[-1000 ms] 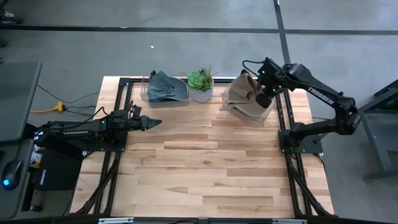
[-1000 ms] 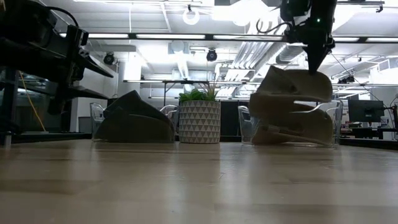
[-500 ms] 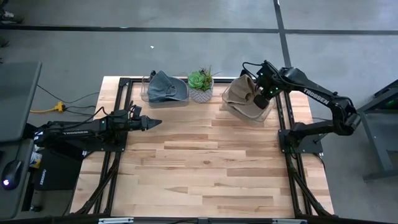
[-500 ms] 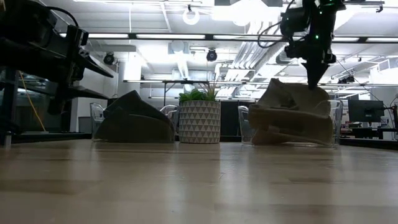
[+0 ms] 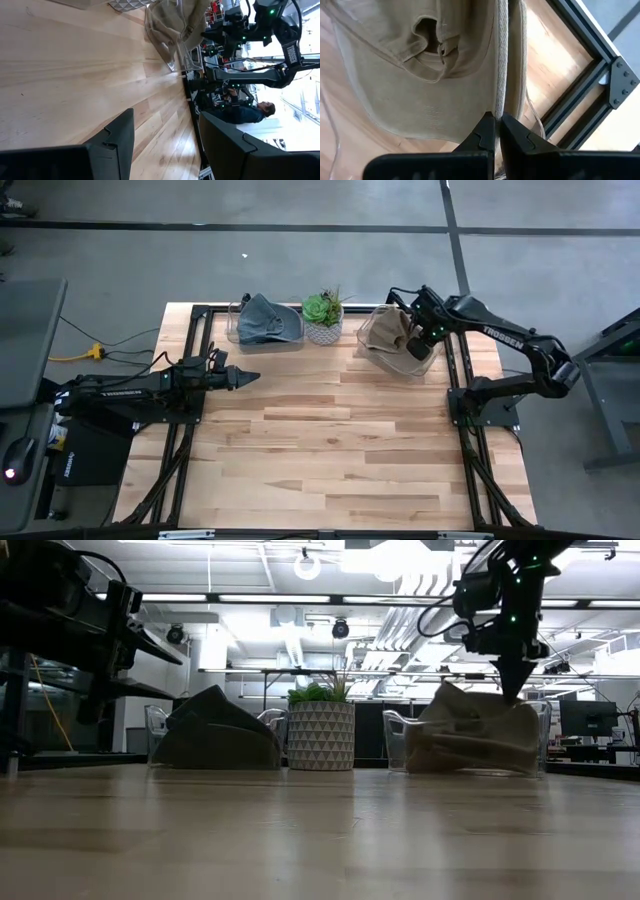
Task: Pick & Place hat
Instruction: Put the light brown cap into the right transparent bin
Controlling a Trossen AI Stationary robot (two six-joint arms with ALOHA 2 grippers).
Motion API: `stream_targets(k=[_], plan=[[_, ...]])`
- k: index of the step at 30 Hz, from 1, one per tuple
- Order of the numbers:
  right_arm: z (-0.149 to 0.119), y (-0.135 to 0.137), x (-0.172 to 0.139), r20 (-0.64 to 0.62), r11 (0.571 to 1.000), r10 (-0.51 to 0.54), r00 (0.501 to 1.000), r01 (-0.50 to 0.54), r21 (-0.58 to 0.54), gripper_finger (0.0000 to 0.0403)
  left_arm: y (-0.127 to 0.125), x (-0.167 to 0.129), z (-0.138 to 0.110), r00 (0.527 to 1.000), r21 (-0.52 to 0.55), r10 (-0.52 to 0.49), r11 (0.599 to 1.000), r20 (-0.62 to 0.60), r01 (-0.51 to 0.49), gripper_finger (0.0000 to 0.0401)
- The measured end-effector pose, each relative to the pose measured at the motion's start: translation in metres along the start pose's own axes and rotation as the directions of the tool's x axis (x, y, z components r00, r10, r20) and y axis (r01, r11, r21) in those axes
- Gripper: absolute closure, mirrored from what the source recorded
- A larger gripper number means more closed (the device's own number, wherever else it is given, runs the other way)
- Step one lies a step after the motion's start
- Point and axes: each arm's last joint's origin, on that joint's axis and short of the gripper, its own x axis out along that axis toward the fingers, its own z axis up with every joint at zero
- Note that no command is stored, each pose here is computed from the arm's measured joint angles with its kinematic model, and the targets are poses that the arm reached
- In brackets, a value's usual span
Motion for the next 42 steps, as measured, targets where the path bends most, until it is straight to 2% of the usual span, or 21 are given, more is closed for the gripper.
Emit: stream_targets(k=[9,14,23,28,33,38,42], plan=[[-0.002,0.000,0.003,-0.006,0.999,-0.032,0.999,0.032,0.026,0.0396,0.000,0.000,0.000,1.000,0.000,0.000,1.000,0.000,0.000,0.0218],[0.002,0.002,0.008,-0.015,0.998,0.015,1.000,-0.014,0.056,0.0399,0.000,0.000,0.000,1.000,0.000,0.000,1.000,0.000,0.000,0.0218],[0.005,0.004,0.016,-0.050,0.996,0.043,0.998,-0.039,0.082,0.0378,0.000,0.000,0.000,1.000,0.000,0.000,1.000,0.000,0.000,0.0218],[0.006,0.003,0.016,-0.035,0.993,0.019,0.999,-0.014,0.121,0.0368,0.000,0.000,0.000,1.000,0.000,0.000,1.000,0.000,0.000,0.0218],[0.007,0.003,0.016,-0.024,0.992,0.018,1.000,-0.014,0.125,0.0341,0.000,0.000,0.000,1.000,0.000,0.000,1.000,0.000,0.000,0.0218],[0.007,0.003,0.016,-0.025,0.993,0.015,1.000,-0.012,0.119,0.0296,0.000,0.000,0.000,1.000,0.000,0.000,1.000,0.000,0.000,0.0218],[0.012,0.001,0.008,-0.002,0.992,-0.036,0.999,0.036,0.120,0.0266,0.000,0.000,0.000,1.000,0.000,0.000,1.000,0.000,0.000,0.0218]])
